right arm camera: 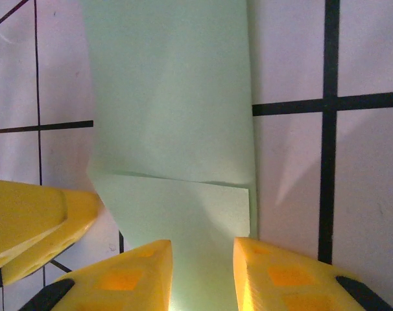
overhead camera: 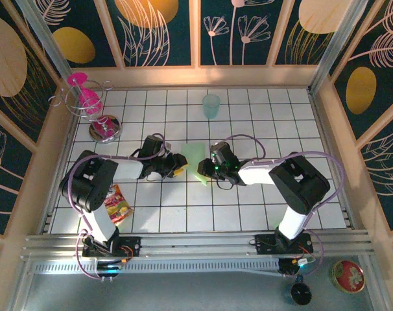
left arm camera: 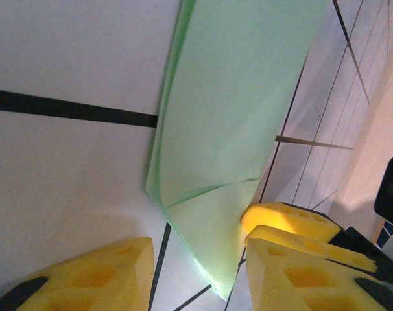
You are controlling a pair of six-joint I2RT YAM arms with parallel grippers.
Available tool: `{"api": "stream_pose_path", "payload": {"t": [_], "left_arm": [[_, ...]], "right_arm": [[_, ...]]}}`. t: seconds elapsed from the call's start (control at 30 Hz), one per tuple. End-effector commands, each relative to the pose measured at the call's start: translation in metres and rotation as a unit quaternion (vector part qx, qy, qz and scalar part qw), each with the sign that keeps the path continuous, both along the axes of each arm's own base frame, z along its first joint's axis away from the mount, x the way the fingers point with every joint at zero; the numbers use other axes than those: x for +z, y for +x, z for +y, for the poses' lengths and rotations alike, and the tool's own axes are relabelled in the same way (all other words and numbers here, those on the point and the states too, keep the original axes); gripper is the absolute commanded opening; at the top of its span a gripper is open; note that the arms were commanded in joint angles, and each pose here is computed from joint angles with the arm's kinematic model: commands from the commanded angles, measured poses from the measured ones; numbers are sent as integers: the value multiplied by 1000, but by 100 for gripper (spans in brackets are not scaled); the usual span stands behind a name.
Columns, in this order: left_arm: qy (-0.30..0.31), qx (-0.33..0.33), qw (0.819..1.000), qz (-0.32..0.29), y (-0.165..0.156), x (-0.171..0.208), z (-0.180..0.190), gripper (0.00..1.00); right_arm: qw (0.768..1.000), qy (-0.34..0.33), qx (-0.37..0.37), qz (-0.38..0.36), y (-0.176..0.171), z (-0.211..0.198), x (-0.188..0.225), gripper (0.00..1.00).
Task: Fold a paper plane with a square sheet of paper (pick it up from the middle)
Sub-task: Third fold the triangle at the center of the table, then fourth fold the wing at the center of the table.
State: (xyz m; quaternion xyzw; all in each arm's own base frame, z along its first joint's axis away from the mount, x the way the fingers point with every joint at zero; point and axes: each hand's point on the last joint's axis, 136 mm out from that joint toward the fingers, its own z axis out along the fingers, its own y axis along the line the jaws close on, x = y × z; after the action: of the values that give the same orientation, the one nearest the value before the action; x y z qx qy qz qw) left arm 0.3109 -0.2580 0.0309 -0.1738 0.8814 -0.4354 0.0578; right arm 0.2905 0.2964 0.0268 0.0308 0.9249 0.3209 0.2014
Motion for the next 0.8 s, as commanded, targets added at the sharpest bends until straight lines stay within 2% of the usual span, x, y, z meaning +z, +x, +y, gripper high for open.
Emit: {"api": "stream_pose_path", "payload": {"t": [0.0,0.1,0.27,0.57,0.77], "left_arm": [[-23,-10,1000,-10,7,11,-11,39],[-26,-14,999,-12,10,13,-13,35],[-18,-18,1000,-3,10,5,-14,36],[55,10,998,-11,13,-3,8,39],[17,-1,1000,4,10,-6,-3,39]], "right_arm": [[1000,-3,-9,5,1,-6,-8,31],[1000,-4,-8,7,0,-7,-10,30],[1000,-8,-11,9,0,-10,-12,30],[1000,-13,-13,11,-1,-13,-14,29],[1000,-11,-10,13,-1,-12,-16,29]]}}
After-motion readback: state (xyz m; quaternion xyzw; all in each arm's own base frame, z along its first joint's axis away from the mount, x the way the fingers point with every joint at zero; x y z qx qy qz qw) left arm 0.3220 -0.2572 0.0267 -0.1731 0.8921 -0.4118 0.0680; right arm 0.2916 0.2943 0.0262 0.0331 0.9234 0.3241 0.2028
